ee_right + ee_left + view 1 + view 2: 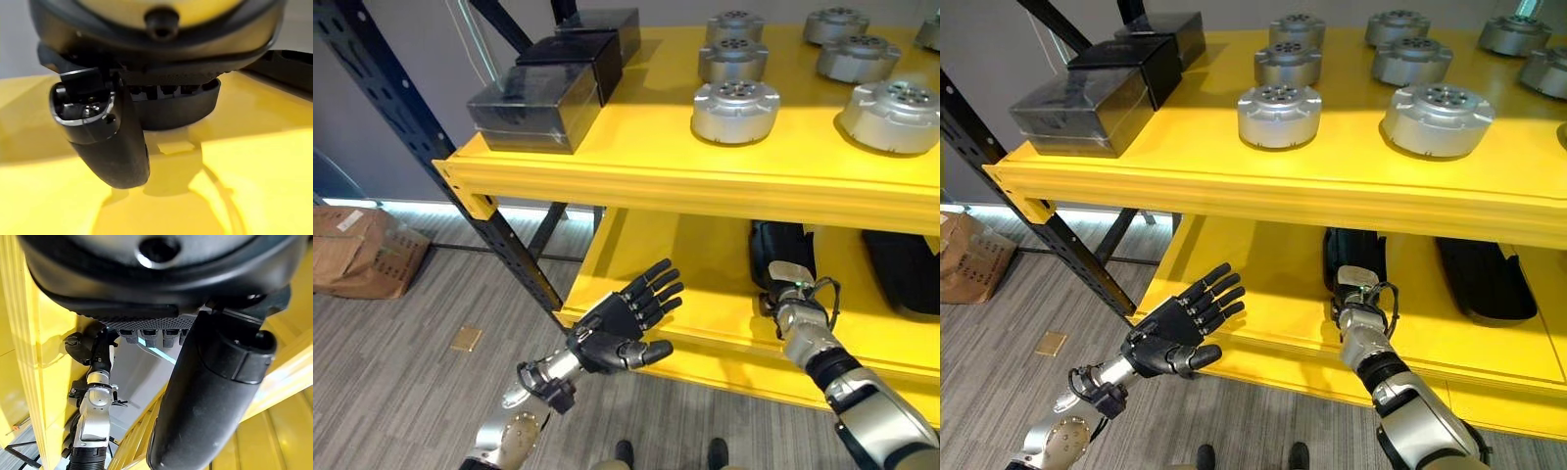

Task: Move parts from the plastic box to the shelf.

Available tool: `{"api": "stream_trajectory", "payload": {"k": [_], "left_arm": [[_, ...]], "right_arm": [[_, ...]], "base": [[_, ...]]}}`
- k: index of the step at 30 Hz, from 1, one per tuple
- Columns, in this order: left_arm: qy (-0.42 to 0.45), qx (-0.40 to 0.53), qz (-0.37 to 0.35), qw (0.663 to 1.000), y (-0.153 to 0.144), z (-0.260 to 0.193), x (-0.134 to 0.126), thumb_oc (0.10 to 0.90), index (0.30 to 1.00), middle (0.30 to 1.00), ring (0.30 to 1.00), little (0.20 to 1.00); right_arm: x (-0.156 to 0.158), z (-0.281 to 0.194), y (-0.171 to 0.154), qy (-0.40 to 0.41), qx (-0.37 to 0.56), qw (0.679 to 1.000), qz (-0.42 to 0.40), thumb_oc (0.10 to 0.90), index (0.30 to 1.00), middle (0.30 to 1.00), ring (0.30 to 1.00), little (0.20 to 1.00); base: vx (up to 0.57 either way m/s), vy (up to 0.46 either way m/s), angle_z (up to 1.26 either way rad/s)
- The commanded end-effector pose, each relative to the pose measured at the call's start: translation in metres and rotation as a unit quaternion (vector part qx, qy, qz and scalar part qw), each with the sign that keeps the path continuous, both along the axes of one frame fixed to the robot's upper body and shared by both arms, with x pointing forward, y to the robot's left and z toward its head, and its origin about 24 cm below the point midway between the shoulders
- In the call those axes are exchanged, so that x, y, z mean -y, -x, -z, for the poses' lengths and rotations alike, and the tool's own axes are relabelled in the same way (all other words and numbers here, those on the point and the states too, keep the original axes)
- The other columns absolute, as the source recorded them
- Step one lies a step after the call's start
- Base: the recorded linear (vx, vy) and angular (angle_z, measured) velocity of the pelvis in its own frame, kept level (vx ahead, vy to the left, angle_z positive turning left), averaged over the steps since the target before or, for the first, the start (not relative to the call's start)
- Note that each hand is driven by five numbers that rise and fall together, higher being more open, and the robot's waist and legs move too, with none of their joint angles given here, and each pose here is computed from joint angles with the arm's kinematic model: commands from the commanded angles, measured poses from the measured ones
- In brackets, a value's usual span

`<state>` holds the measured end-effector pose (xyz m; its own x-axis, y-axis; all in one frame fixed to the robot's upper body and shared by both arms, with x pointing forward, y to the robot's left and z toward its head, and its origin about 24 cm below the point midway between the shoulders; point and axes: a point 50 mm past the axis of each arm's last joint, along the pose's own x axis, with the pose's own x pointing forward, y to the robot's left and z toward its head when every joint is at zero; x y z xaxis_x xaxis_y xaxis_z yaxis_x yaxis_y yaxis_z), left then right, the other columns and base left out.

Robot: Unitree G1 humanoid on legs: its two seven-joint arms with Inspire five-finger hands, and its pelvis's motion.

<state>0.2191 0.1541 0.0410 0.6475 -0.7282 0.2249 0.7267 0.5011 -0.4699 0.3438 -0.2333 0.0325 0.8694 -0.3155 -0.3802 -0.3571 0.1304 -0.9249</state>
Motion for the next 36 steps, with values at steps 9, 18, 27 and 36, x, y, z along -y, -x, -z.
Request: {"api": "stream_trajectory", "payload": {"k": [9, 18, 27, 36], "left_arm": [[0.008, 0.124, 0.036, 0.992, -0.015, -0.045, 0.009, 0.9, 1.0, 1.0, 1.0, 1.0], [0.006, 0.129, 0.034, 0.991, -0.015, -0.045, 0.01, 0.9, 1.0, 1.0, 1.0, 1.0], [0.005, 0.132, 0.02, 0.991, -0.013, -0.046, 0.007, 0.9, 1.0, 1.0, 1.0, 1.0], [0.004, 0.136, 0.013, 0.991, -0.012, -0.047, 0.006, 0.9, 1.0, 1.0, 1.0, 1.0]], "right_arm": [[0.009, -0.016, -0.006, 0.048, -0.056, 0.997, 0.023, 0.9, 1.0, 1.0, 1.0, 1.0], [0.001, -0.018, -0.006, 0.034, -0.069, 0.997, 0.021, 0.9, 1.0, 1.0, 1.0, 1.0], [-0.008, -0.021, 0.0, 0.037, -0.08, 0.996, -0.002, 0.9, 1.0, 1.0, 1.0, 1.0], [-0.012, -0.02, 0.005, 0.031, -0.084, 0.996, 0.0, 0.9, 1.0, 1.0, 1.0, 1.0]], "base": [[0.0, 0.0, 0.0], [0.0, 0.0, 0.0], [0.0, 0.0, 0.0], [0.0, 0.002, -0.06]]}}
